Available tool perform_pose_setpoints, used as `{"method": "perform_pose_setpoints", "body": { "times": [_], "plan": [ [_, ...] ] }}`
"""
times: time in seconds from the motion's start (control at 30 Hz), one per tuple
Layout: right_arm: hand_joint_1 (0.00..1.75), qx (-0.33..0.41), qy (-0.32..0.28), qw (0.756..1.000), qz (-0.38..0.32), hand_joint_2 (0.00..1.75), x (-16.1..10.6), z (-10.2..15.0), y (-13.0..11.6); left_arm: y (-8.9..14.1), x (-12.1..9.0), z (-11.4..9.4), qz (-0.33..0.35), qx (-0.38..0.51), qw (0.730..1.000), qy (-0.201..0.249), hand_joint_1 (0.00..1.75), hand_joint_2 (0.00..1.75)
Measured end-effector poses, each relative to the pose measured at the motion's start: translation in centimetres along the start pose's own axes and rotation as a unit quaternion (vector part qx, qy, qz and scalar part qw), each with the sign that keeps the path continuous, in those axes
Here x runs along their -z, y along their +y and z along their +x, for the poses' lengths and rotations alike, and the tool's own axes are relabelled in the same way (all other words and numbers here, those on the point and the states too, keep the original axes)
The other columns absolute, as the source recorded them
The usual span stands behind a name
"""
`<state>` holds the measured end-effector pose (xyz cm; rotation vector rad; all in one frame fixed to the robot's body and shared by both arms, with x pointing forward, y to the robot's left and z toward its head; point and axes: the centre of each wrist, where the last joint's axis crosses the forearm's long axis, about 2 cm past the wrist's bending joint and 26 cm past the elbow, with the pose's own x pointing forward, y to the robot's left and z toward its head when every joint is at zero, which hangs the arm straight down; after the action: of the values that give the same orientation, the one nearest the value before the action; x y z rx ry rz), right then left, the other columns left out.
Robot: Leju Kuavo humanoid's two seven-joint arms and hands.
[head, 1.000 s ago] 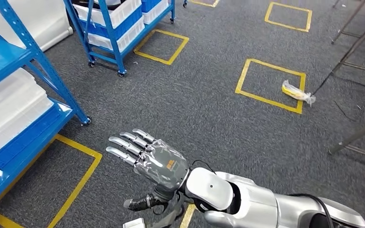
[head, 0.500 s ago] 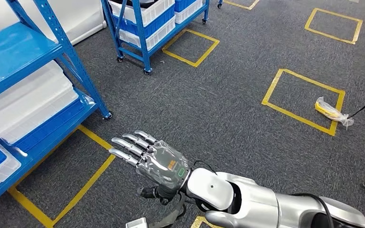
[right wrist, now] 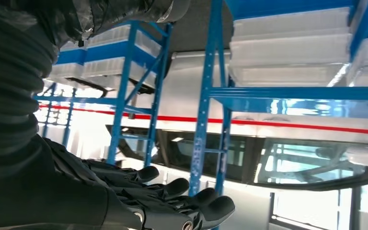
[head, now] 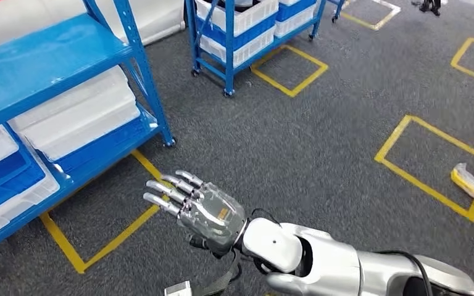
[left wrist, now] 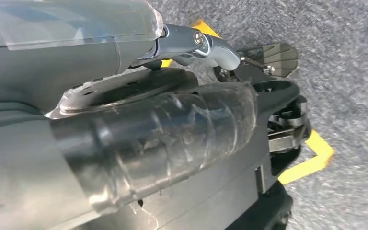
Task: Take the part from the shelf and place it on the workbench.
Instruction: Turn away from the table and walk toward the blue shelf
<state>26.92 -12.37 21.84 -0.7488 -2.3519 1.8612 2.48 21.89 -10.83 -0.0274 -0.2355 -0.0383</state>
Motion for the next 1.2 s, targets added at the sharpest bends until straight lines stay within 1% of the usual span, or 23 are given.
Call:
{"method": "perform_pose_setpoints", "body": {
  "times": [0.37, 0.67, 0.87, 0.93, 1.0, 1.07, 1.13, 1.2],
  "plan": [
    [0.00, -0.002, 0.003, 1.000, 0.007, 1.75, -0.30, 0.02, 0.24, -0.52, 0.01, 0.51, -0.005, -0.002, 1.000, -0.005, 0.00, 0.00],
    [0.00, 0.001, 0.000, 1.000, 0.005, 1.75, -0.31, 0.24, 0.35, -0.19, 0.09, 0.73, -0.001, -0.001, 1.000, -0.008, 0.00, 0.00],
    [0.00, 0.001, -0.001, 1.000, 0.006, 1.75, -0.32, 0.32, 0.37, 0.08, 0.02, 0.10, 0.001, 0.000, 1.000, 0.000, 0.00, 0.00],
    [0.00, 0.000, -0.001, 1.000, 0.005, 0.87, -0.31, 0.32, 0.35, 0.05, 0.01, 0.06, 0.001, 0.001, 1.000, -0.001, 0.00, 0.00],
    [0.00, -0.002, -0.001, 1.000, 0.002, 0.87, -0.26, 0.29, 0.27, -0.03, 0.01, 0.12, 0.000, 0.001, 1.000, -0.002, 0.00, 0.00],
    [0.00, -0.003, -0.001, 1.000, 0.002, 1.75, -0.29, 0.30, 0.28, -0.10, 0.03, 0.25, -0.001, 0.001, 1.000, -0.003, 0.00, 0.00],
    [0.00, -0.001, -0.001, 1.000, 0.005, 1.75, -0.48, 0.43, 0.48, -0.16, 0.03, 0.31, -0.001, 0.002, 1.000, -0.004, 0.00, 0.00],
    [0.00, 0.000, 0.000, 1.000, 0.008, 0.87, -0.62, 0.52, 0.64, -0.26, 0.02, 0.33, -0.002, 0.002, 1.000, -0.004, 0.00, 0.00]
  ]
}}
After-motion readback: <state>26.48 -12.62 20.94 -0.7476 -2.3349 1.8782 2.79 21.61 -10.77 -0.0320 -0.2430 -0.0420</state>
